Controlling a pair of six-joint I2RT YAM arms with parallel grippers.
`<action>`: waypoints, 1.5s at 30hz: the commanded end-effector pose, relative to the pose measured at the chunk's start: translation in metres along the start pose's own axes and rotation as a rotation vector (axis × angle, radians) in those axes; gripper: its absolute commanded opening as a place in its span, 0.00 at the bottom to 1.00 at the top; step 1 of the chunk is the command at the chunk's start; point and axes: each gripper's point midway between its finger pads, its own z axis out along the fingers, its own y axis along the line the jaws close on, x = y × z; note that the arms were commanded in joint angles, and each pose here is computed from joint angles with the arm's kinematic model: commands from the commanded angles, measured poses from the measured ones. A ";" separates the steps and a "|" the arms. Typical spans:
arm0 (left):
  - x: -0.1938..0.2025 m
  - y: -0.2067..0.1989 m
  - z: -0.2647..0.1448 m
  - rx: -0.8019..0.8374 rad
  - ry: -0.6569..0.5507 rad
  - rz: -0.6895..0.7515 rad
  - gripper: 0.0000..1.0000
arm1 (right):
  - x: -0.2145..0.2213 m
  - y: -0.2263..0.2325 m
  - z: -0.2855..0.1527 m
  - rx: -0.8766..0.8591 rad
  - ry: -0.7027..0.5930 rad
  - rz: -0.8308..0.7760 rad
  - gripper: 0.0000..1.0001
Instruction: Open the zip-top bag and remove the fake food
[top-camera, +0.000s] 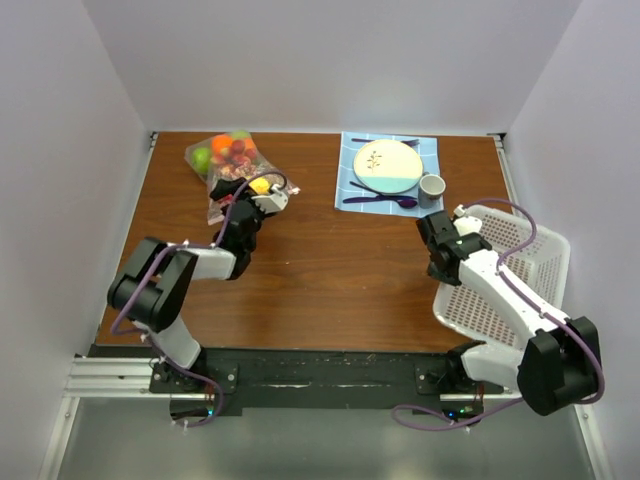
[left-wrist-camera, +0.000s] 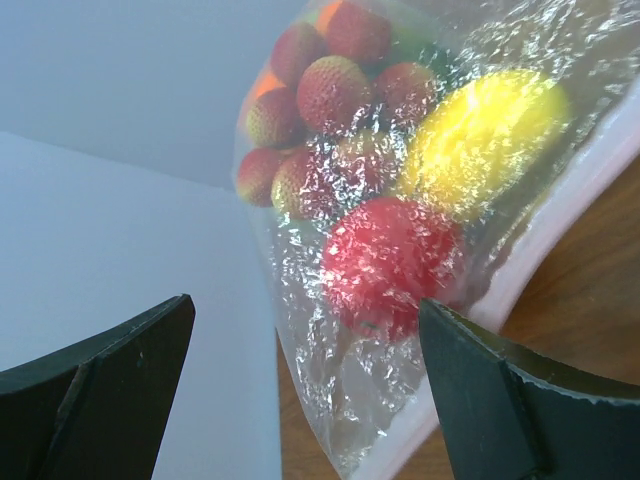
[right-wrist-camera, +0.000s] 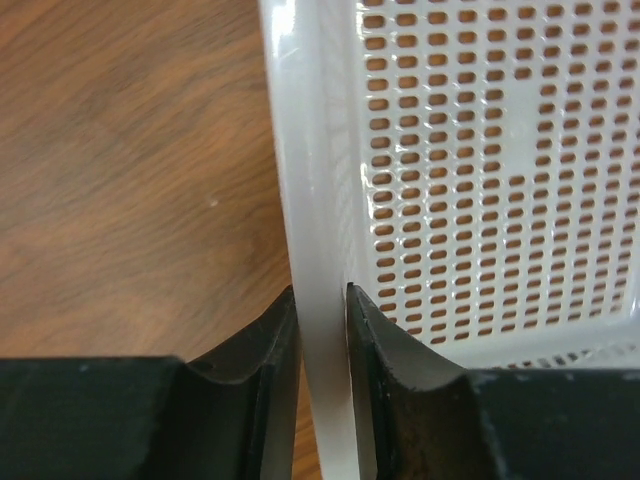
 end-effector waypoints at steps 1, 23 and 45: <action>-0.005 0.045 0.004 -0.288 0.015 -0.012 1.00 | 0.023 0.034 -0.015 -0.099 0.020 0.019 0.20; -0.039 0.074 -0.020 -0.132 -0.038 -0.169 0.00 | 0.078 0.181 -0.116 -0.418 -0.003 -0.185 0.16; -0.016 0.009 0.004 -0.071 -0.046 0.058 0.97 | 0.107 0.294 -0.170 -0.649 0.031 -0.325 0.19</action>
